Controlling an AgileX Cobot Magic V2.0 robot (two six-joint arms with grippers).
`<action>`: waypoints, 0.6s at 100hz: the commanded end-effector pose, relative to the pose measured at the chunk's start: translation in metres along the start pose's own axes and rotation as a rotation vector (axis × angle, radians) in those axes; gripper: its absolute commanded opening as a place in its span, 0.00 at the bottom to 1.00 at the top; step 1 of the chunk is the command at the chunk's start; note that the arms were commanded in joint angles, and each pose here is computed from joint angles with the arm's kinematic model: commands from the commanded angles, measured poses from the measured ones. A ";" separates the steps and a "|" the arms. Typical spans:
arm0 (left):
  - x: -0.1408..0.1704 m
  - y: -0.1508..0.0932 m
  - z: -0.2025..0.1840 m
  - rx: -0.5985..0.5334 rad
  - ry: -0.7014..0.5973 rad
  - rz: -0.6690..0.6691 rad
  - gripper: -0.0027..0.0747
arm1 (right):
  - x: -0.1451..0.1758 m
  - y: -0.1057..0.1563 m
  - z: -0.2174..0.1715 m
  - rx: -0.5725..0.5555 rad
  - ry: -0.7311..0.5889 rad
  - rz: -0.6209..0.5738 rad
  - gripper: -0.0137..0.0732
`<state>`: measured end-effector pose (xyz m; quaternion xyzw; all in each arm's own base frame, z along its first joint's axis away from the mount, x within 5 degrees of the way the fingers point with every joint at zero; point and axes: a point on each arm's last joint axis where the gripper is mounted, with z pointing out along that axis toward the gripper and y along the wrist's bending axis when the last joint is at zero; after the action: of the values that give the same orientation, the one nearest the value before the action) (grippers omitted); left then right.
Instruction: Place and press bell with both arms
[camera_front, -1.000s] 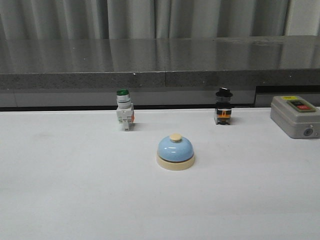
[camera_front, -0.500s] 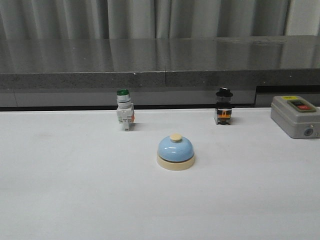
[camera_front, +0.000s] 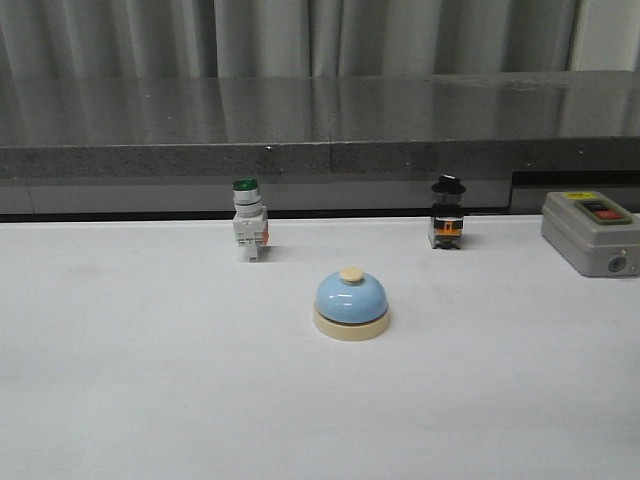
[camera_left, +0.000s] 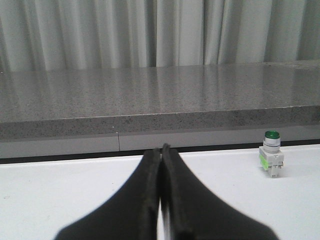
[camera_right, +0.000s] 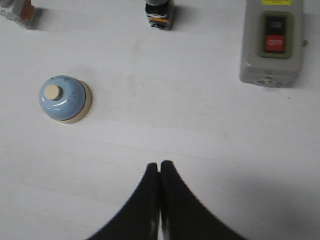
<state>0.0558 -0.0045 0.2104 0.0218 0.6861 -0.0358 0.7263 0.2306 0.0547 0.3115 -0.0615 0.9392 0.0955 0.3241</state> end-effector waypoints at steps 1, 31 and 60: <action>0.005 0.000 -0.001 0.003 -0.075 -0.017 0.01 | -0.025 0.013 0.005 -0.037 -0.073 -0.039 0.09; 0.005 0.000 -0.001 0.003 -0.075 -0.017 0.01 | -0.058 0.058 0.068 -0.112 0.019 -0.141 0.09; 0.005 0.000 -0.001 0.003 -0.075 -0.017 0.01 | -0.068 0.097 0.121 -0.155 0.094 -0.209 0.09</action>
<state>0.0558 -0.0045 0.2104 0.0218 0.6861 -0.0358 0.7263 0.3310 0.1669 0.2548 -0.1791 0.9478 0.1146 0.2378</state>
